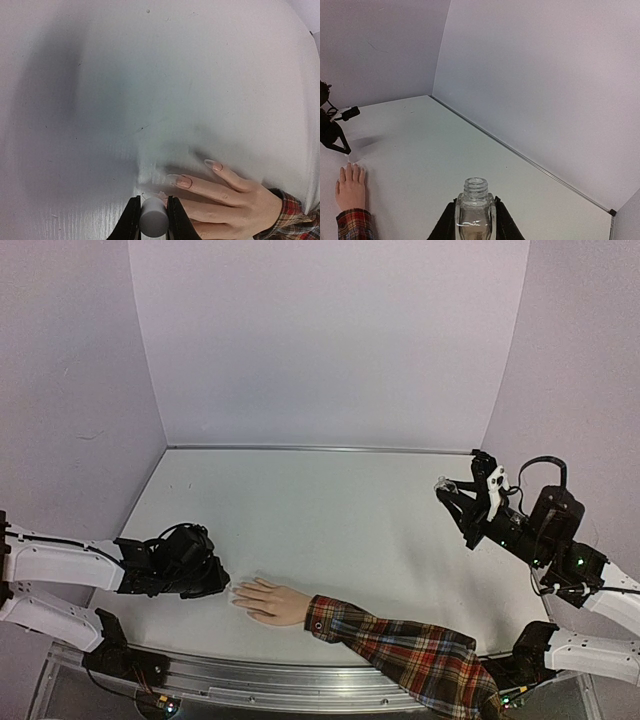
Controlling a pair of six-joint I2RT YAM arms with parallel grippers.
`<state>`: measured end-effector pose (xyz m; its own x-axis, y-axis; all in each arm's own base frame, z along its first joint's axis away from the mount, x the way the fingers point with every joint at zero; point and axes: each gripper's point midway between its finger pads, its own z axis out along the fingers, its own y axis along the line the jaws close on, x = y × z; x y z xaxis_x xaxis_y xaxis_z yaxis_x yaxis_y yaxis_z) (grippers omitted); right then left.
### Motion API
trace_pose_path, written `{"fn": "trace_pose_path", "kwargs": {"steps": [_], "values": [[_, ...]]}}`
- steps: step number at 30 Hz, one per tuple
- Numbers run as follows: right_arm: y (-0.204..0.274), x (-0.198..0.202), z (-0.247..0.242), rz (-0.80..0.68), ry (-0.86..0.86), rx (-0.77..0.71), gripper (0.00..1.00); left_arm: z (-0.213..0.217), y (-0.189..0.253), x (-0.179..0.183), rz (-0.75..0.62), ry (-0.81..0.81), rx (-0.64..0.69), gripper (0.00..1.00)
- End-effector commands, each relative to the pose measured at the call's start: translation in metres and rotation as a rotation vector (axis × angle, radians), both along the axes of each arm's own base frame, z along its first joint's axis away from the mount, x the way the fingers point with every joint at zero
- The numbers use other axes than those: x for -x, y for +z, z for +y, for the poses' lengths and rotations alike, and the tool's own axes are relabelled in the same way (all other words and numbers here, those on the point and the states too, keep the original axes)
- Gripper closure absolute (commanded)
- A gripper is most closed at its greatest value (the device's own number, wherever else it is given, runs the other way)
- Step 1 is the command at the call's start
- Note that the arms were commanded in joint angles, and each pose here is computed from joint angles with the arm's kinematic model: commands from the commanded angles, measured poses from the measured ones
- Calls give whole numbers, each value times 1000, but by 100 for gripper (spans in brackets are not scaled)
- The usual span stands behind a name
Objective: Paint the nails
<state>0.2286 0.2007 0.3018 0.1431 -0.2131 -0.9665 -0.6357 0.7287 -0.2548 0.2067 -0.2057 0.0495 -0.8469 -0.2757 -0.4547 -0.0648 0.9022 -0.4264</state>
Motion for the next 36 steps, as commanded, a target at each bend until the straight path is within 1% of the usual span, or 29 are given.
{"fn": "trace_pose_path", "kwargs": {"steps": [1,14,23,26,30,36], "values": [[8,1,0,-16,3,-29,100,5,-3,-4,-13,31,-9,100],[7,1,0,-15,3,-30,100,9,-3,-5,-25,37,-32,100],[7,0,0,-17,4,-27,100,17,15,-12,-62,55,-80,100],[7,1,0,-16,7,-27,100,15,22,-12,-63,46,-72,100],[8,1,0,-20,6,-27,100,0,37,-10,-77,2,0,100],[7,1,0,-20,9,-26,100,-10,35,-8,-50,-17,44,100]]}}
